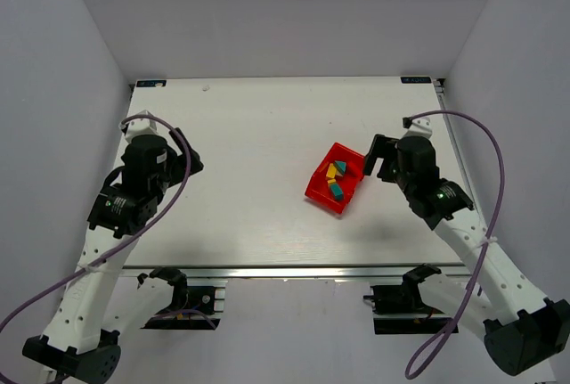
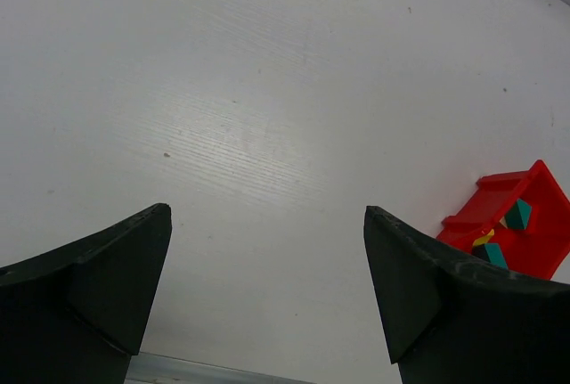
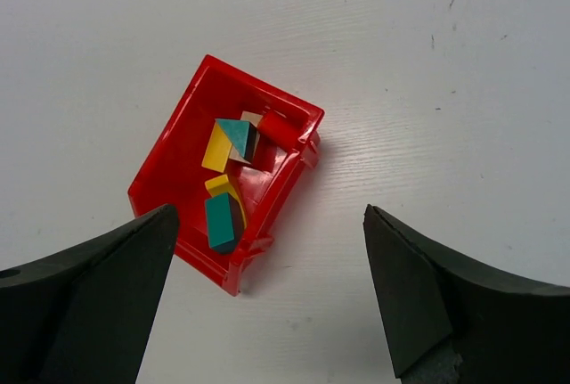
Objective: Build the wood block tower
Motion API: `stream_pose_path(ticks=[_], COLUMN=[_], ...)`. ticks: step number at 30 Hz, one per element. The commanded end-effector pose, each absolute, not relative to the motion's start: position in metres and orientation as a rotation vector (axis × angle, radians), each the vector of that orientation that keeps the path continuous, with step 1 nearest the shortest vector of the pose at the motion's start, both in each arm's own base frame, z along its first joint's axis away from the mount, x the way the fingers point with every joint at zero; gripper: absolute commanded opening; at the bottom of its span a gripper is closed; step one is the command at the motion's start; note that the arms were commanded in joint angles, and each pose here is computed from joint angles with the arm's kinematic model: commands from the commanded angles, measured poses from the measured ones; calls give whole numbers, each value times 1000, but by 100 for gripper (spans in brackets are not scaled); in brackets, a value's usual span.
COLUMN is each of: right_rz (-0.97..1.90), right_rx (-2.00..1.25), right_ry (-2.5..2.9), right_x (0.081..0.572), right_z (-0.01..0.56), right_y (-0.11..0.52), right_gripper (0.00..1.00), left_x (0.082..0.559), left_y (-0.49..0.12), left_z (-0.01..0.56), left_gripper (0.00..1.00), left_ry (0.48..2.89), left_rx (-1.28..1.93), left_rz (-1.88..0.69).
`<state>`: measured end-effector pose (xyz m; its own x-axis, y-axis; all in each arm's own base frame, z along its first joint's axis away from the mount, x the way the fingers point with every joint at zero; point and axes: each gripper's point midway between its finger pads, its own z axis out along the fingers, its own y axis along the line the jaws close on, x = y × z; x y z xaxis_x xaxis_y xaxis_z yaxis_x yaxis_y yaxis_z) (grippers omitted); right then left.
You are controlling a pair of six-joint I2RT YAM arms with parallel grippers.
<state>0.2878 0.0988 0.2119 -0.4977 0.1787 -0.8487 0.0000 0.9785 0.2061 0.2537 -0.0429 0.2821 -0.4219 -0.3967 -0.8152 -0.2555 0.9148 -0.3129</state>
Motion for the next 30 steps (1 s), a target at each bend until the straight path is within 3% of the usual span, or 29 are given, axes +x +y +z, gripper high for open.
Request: stream_pose_path(ticks=[1, 12, 23, 24, 26, 27, 30], right_rz=[274, 229, 131, 117, 68, 47, -10], right_rx=[143, 144, 275, 278, 305, 305, 289], right_ry=[2024, 2282, 2459, 2472, 2461, 2454, 2381], right_x=[282, 296, 317, 316, 317, 317, 320], right_z=[224, 155, 85, 80, 78, 79, 97], right_y=[100, 118, 132, 133, 129, 127, 119], right_gripper=[89, 89, 70, 57, 42, 27, 15], left_x=[241, 238, 241, 242, 241, 242, 242], left_y=[-36, -33, -33, -33, -33, -32, -31], left_z=[280, 264, 250, 250, 248, 248, 246], left_gripper=[98, 98, 98, 98, 98, 98, 98], left_ry=[2024, 2049, 2082, 2082, 2086, 2085, 2090], left_rx=[-481, -466, -446, -444, -443, -440, -438], left_rz=[-155, -123, -89, -88, -83, -80, -63])
